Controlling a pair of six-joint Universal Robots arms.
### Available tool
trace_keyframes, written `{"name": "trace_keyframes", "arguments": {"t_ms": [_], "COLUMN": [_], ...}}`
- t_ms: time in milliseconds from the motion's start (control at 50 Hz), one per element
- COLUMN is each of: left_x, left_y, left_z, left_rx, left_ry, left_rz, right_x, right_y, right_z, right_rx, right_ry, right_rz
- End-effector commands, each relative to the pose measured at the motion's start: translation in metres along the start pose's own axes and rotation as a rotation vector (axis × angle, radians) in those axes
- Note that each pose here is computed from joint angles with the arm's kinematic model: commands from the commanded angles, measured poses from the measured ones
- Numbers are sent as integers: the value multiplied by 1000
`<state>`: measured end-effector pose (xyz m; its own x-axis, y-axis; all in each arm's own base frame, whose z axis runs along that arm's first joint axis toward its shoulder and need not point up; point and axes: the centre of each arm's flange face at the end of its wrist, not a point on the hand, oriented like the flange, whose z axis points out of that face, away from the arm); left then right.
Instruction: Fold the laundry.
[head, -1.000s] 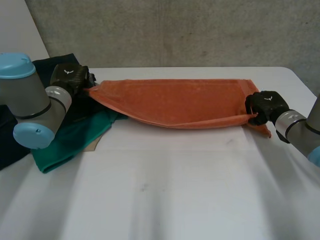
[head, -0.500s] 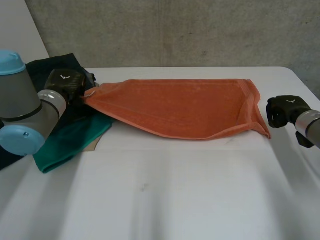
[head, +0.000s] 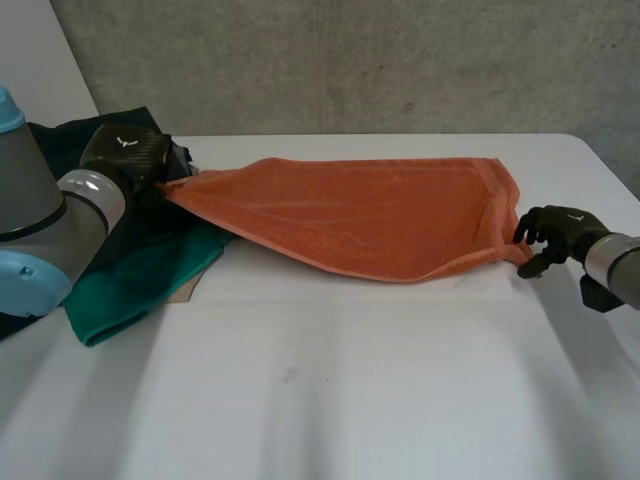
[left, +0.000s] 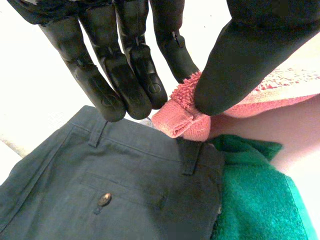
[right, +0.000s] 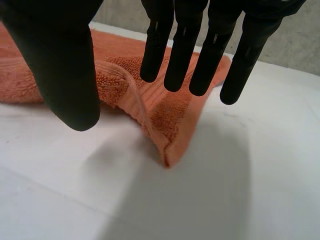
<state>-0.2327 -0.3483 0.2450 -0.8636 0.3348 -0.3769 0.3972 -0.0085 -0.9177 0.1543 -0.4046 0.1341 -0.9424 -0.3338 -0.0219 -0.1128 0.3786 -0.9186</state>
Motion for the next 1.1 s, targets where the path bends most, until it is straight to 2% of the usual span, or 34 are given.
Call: {"name": "trace_keyframes", "arguments": {"t_ms": [20,140,220,300,320,380,460,500,580,700,760,860,1020,1100], "left_x": [-1,-3,-1,1,3,8,18,25,36,50,51,45,43,46], "left_y": [-8,-12,-7,2,5,15,37,52,70,64,57,37,19,10], "left_z": [0,-1,-3,-10,-16,-31,-62,-83,-106,-115,-108,-74,-17,6], "left_rx": [9,7,-23,-92,-134,-234,-447,-574,-685,-637,-596,-480,-359,-297], "left_ry": [-7,-16,-13,3,20,64,177,263,371,381,340,226,133,95], "left_rz": [-23,-54,-56,-38,-13,39,170,247,335,386,392,368,272,234], "right_x": [-9,-2,0,8,10,16,31,37,37,27,32,37,49,48], "right_y": [9,10,8,-24,-31,-29,-20,-8,3,3,0,-15,-26,-27], "right_z": [22,35,24,3,-8,-27,-67,-93,-121,-118,-106,-81,-40,-25], "right_rx": [10,32,36,132,130,59,-144,-308,-443,-394,-353,-248,-107,-48], "right_ry": [20,97,119,121,121,120,118,77,-5,9,35,100,173,186], "right_rz": [9,-1,-16,-135,-207,-320,-544,-657,-784,-806,-812,-771,-656,-645]}}
